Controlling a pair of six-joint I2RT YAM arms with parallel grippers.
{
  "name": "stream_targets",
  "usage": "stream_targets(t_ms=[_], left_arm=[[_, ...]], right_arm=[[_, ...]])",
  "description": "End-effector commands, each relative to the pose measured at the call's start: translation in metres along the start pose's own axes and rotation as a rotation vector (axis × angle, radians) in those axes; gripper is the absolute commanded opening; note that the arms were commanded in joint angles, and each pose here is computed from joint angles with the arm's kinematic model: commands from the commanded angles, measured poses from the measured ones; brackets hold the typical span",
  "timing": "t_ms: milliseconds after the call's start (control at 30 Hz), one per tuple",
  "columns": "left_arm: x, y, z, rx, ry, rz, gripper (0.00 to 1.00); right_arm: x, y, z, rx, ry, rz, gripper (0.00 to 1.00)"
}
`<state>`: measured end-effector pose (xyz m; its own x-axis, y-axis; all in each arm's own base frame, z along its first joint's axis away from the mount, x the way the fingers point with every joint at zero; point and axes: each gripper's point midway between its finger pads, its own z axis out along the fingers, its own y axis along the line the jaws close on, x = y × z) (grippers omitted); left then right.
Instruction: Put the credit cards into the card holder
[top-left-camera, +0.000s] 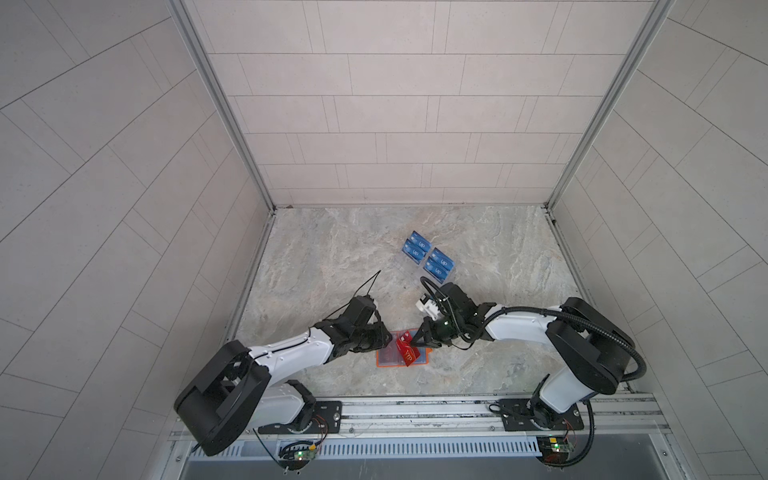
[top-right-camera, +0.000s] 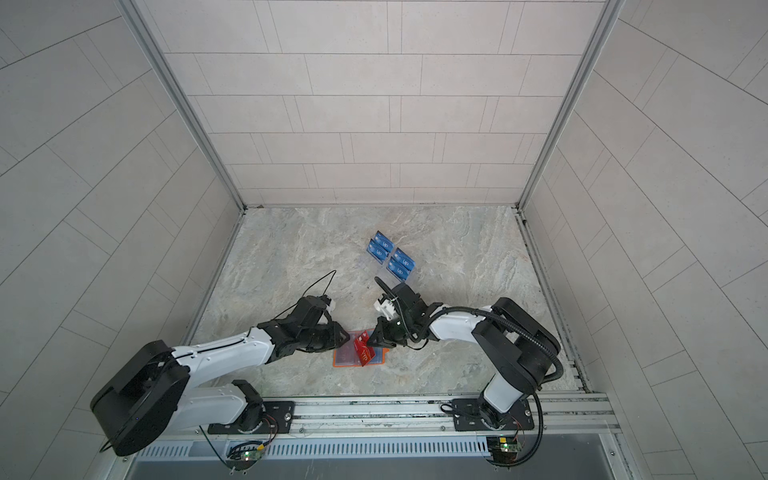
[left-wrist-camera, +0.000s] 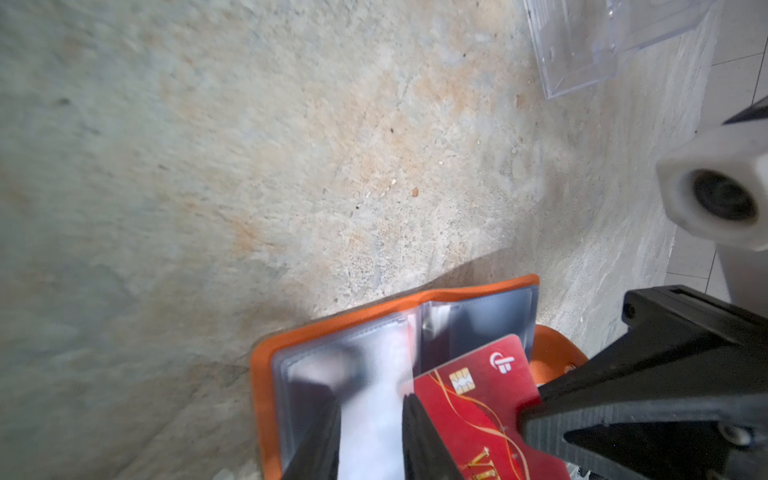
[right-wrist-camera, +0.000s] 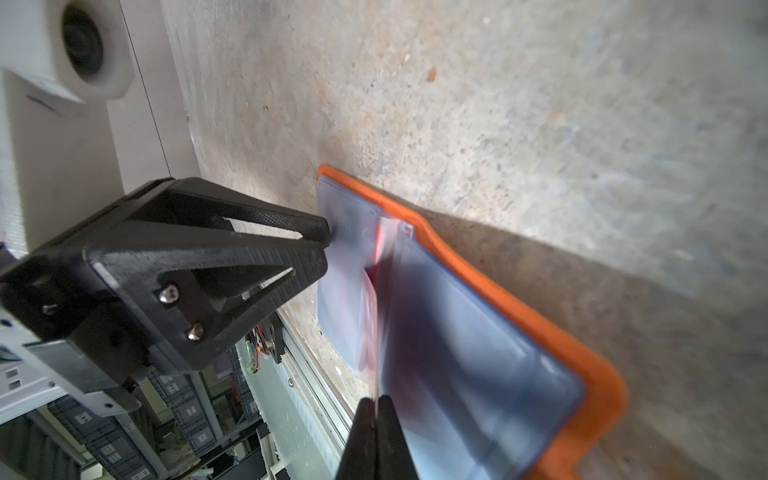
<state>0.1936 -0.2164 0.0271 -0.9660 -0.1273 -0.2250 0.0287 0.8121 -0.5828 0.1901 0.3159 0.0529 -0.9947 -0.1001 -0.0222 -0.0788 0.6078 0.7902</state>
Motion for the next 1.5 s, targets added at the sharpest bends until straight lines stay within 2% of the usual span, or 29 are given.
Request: stream_targets(t_ms=[0,400,667,1100,1467], left_arm=[[0.011,0.011,0.002,-0.027,0.029,-0.011,0.31],[0.013,0.013,0.001,-0.024,0.024,-0.02,0.31],[0.014,0.013,0.001,-0.02,0.024,-0.022,0.31],[0.015,0.014,0.002,-0.018,0.025,-0.028,0.3],[0.015,0.011,0.001,-0.004,0.024,-0.038,0.29]], right_arm=[[-0.002,-0.001,0.004,0.0,-0.012,0.013,0.0],[-0.007,-0.013,0.013,0.058,-0.056,0.009,0.0],[-0.015,-0.026,0.016,0.098,-0.129,0.039,0.0],[-0.012,-0.029,0.031,0.111,-0.149,0.053,0.0],[-0.016,-0.03,0.031,0.097,-0.241,0.103,0.0]])
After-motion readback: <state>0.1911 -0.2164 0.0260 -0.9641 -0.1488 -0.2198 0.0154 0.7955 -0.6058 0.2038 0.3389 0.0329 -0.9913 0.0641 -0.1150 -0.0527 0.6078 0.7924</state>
